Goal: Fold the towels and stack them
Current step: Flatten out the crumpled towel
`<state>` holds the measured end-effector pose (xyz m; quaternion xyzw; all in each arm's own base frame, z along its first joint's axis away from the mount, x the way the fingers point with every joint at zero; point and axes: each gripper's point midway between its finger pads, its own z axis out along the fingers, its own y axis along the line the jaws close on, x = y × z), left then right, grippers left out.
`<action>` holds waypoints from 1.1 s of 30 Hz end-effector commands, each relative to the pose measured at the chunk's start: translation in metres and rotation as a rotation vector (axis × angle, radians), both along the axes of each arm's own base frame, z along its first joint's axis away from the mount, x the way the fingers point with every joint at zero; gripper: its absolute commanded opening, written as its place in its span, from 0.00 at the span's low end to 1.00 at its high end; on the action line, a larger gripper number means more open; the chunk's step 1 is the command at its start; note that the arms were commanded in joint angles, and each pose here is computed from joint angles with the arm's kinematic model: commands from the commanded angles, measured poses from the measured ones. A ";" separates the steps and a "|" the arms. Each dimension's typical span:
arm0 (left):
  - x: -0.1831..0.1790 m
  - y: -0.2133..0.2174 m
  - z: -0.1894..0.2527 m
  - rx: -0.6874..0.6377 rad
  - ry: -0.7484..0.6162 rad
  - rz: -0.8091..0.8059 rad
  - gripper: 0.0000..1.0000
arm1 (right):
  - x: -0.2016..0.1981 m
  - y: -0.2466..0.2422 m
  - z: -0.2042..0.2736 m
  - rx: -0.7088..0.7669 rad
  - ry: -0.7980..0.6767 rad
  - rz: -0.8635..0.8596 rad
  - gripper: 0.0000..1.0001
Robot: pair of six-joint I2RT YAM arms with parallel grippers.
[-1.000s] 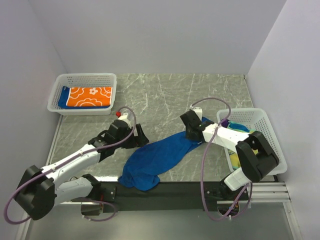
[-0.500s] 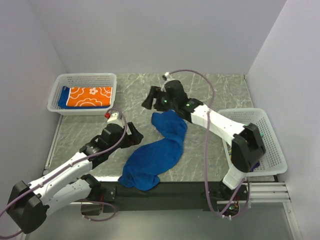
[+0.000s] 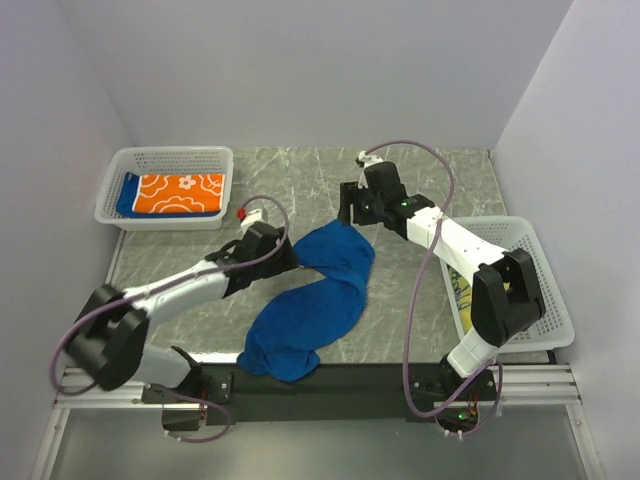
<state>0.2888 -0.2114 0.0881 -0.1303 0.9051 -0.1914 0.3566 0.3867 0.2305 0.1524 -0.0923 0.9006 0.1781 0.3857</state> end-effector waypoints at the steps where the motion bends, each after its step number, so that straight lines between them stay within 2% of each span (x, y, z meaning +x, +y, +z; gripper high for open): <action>1: 0.028 -0.015 -0.001 -0.037 -0.001 0.069 0.77 | 0.002 -0.019 0.000 -0.086 -0.049 0.023 0.73; 3: 0.040 -0.017 -0.002 -0.054 -0.002 0.100 0.69 | 0.004 -0.019 -0.001 -0.082 -0.054 0.027 0.73; 13: 0.063 -0.013 -0.049 -0.047 0.065 0.176 0.56 | 0.011 -0.015 -0.018 -0.102 -0.050 0.059 0.72; 19: 0.073 -0.016 -0.058 -0.072 0.074 0.173 0.47 | 0.012 -0.016 -0.024 -0.107 -0.044 0.059 0.72; 26: 0.051 -0.017 -0.067 -0.084 0.148 0.134 0.47 | 0.024 -0.020 -0.026 -0.117 -0.051 0.044 0.71; 33: 0.037 -0.012 -0.082 -0.004 0.211 0.111 0.44 | 0.041 -0.020 -0.037 -0.136 -0.042 0.064 0.71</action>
